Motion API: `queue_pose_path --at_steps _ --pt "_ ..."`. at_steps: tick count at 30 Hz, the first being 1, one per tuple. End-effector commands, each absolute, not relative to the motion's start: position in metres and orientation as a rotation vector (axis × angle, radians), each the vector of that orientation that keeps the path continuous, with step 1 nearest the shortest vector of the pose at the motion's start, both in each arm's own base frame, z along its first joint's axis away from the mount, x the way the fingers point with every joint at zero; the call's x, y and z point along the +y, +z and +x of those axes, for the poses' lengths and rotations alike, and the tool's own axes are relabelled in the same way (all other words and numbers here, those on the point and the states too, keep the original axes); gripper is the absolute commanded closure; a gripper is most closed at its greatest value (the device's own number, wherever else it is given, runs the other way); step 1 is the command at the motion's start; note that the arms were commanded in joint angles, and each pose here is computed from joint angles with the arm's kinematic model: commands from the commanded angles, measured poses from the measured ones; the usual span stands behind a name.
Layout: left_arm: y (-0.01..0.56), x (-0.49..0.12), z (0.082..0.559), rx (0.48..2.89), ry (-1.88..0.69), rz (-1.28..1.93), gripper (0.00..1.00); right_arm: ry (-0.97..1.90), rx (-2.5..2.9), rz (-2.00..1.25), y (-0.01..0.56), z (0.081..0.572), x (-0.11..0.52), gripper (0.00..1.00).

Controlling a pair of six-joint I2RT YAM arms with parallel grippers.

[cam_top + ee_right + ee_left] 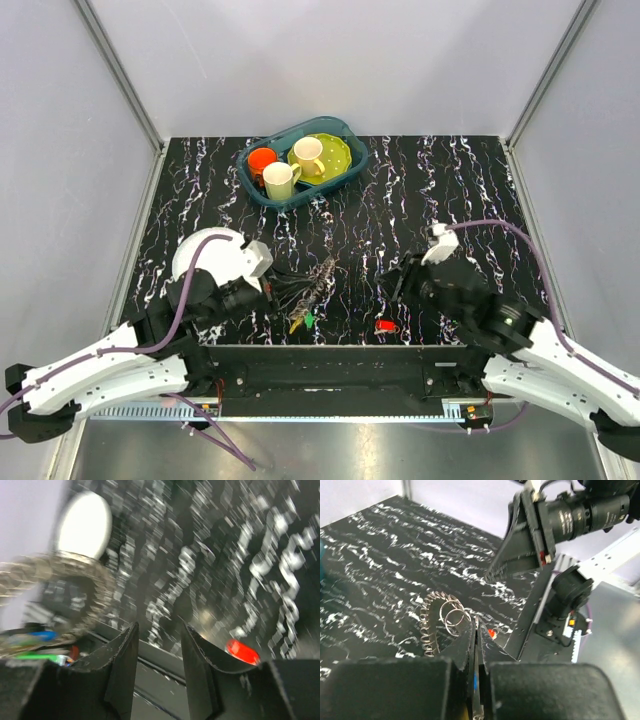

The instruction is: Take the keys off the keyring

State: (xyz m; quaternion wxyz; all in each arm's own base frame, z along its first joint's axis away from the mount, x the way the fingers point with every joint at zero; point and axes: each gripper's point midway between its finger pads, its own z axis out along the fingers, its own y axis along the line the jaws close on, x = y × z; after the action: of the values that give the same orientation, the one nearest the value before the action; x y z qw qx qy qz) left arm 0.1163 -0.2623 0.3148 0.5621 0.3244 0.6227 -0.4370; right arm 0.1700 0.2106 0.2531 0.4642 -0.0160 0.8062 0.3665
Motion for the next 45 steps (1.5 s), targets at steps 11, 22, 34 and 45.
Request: queue_pose_path --at_steps 11,22,34,45 --pt "0.291 -0.226 0.124 1.49 -0.86 0.756 1.0 0.425 2.542 0.321 0.068 0.137 0.162 0.52" --pt "0.293 -0.224 0.12 1.482 -0.877 0.763 1.0 0.257 2.604 0.243 0.029 0.146 0.166 0.5" --pt "0.293 -0.225 0.12 1.485 -0.878 0.765 1.0 0.196 2.639 0.228 0.004 0.148 0.169 0.61" --pt "0.293 -0.223 0.12 1.482 -0.875 0.76 1.0 0.232 2.555 0.271 0.025 0.167 0.18 1.0"
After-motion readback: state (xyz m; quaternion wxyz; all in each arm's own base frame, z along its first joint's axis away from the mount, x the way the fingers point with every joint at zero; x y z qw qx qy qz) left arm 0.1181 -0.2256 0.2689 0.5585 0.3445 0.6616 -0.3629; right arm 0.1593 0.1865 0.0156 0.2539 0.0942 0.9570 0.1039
